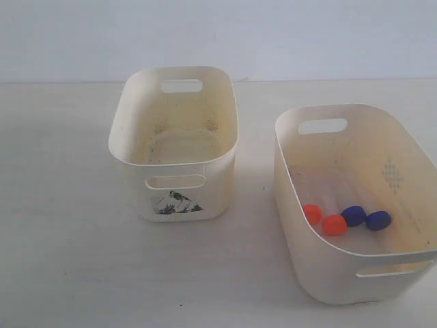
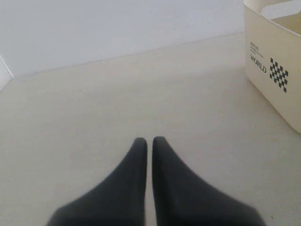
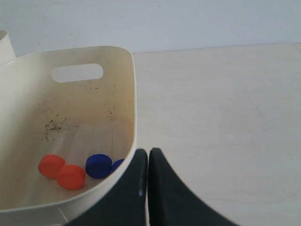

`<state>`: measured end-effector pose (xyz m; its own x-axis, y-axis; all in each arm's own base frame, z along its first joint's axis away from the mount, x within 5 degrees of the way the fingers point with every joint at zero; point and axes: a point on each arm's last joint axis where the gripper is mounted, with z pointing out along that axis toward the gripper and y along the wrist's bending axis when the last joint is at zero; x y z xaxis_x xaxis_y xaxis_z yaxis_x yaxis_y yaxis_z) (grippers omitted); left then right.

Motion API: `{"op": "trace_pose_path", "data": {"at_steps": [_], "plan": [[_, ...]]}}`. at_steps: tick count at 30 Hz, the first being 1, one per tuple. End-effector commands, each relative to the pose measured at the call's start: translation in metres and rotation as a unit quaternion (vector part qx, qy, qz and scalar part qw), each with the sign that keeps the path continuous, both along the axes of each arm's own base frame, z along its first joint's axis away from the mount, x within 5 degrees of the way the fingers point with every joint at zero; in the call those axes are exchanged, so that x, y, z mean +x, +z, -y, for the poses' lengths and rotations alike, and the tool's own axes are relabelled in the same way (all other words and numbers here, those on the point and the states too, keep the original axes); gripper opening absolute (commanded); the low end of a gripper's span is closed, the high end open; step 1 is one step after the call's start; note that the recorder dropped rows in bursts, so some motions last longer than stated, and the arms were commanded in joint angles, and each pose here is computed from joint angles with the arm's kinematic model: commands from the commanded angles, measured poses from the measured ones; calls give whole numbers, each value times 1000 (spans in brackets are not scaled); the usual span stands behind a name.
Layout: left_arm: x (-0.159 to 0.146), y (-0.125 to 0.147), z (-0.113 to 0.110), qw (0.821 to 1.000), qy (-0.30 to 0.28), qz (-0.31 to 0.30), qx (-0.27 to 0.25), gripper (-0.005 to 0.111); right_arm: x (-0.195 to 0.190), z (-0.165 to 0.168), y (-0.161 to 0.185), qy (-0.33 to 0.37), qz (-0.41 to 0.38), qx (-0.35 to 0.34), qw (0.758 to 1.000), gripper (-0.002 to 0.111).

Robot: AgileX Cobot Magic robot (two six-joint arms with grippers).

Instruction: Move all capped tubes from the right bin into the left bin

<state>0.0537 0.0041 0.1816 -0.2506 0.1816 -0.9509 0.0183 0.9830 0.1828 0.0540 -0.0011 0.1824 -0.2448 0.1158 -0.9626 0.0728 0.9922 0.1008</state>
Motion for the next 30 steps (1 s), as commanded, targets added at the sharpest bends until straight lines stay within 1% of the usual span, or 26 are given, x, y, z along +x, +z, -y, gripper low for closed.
{"op": "trace_pose_path", "data": {"at_steps": [1, 24, 25, 30], "plan": [[0, 2, 0, 1000, 0, 4, -6, 4, 0, 0, 1, -1, 7, -1, 1000, 0], [0, 2, 0, 1000, 0, 4, -6, 4, 0, 0, 2, -1, 10, -2, 1000, 0], [0, 2, 0, 1000, 0, 4, -6, 4, 0, 0, 3, -2, 16, -2, 1000, 0], [0, 2, 0, 1000, 0, 4, -6, 4, 2, 3, 22, -15, 121, -10, 992, 0]]}}
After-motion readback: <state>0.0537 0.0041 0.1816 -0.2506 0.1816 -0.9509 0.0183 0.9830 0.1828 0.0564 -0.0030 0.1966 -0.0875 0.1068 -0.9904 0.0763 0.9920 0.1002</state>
